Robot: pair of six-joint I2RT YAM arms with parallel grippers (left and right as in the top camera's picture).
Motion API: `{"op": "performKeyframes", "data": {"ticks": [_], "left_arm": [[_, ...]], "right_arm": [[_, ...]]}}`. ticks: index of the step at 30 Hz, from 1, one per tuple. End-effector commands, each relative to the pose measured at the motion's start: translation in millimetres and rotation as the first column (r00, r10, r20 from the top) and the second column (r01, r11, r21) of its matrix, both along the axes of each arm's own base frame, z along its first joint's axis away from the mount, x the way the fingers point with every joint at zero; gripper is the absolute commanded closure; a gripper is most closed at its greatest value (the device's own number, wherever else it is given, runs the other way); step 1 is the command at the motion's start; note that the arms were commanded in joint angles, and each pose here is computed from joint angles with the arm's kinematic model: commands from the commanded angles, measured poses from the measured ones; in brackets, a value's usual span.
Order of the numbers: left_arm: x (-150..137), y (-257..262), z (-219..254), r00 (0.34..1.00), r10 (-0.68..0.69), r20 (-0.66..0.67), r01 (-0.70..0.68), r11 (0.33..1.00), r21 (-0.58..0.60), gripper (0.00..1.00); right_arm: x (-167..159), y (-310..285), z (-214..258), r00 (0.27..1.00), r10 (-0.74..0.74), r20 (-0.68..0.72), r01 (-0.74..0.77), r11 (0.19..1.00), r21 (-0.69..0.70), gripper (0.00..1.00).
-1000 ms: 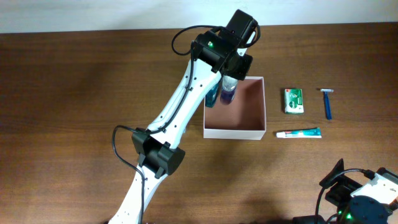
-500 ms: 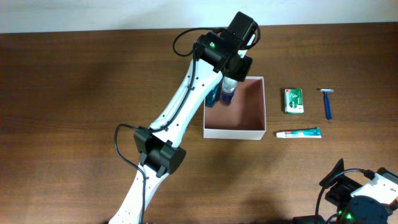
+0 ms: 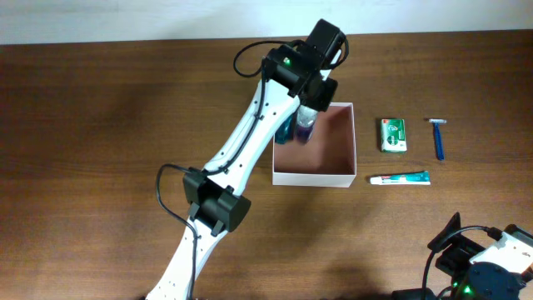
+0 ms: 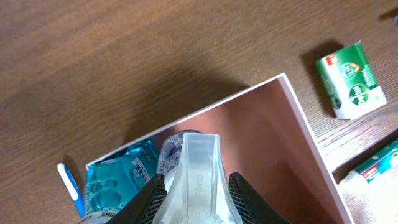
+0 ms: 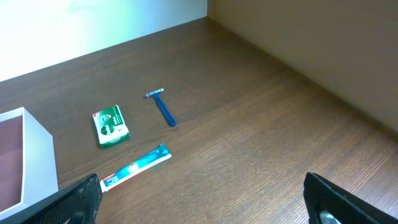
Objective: Pack container
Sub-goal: 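Lower the pump bottle into the box beside the Listerine bottle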
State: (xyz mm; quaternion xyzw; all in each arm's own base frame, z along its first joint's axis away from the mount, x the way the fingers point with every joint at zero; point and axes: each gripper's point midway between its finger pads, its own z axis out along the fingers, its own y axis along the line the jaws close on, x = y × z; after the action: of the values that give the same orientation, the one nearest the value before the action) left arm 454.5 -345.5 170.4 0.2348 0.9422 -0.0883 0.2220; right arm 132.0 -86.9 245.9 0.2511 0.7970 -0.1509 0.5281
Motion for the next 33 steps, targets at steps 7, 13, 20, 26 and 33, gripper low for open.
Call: {"op": "performKeyframes", "data": {"ticks": [7, 13, 20, 26, 33], "left_arm": [[0.7, -3.1, 2.5, 1.0, 0.009, 0.011, -0.009, 1.0, -0.008, 0.66], [0.8, -3.0, 2.5, 1.0, 0.009, 0.012, -0.009, 1.0, -0.008, 0.66], [1.7, -1.8, 2.5, 1.0, 0.012, 0.012, -0.012, 1.0, -0.008, 0.65], [1.8, -1.9, 2.6, 1.0, 0.012, 0.012, -0.012, 1.0, -0.008, 0.51], [2.4, -1.2, 2.7, 1.0, 0.007, 0.017, -0.007, 1.0, -0.002, 0.42]], "right_arm": [[-1.2, 0.7, 5.7, 1.0, 0.004, 0.025, -0.004, 1.0, 0.004, 0.01], [-1.2, 0.7, 5.7, 1.0, 0.004, 0.025, -0.004, 1.0, 0.004, 0.01], [-1.2, 0.7, 5.8, 1.0, 0.004, 0.025, -0.004, 1.0, 0.004, 0.01], [-1.2, 0.7, 5.8, 1.0, 0.004, 0.025, -0.004, 1.0, 0.004, 0.01], [-1.2, 0.7, 5.7, 1.0, 0.004, 0.025, -0.004, 1.0, 0.004, 0.01]]}}
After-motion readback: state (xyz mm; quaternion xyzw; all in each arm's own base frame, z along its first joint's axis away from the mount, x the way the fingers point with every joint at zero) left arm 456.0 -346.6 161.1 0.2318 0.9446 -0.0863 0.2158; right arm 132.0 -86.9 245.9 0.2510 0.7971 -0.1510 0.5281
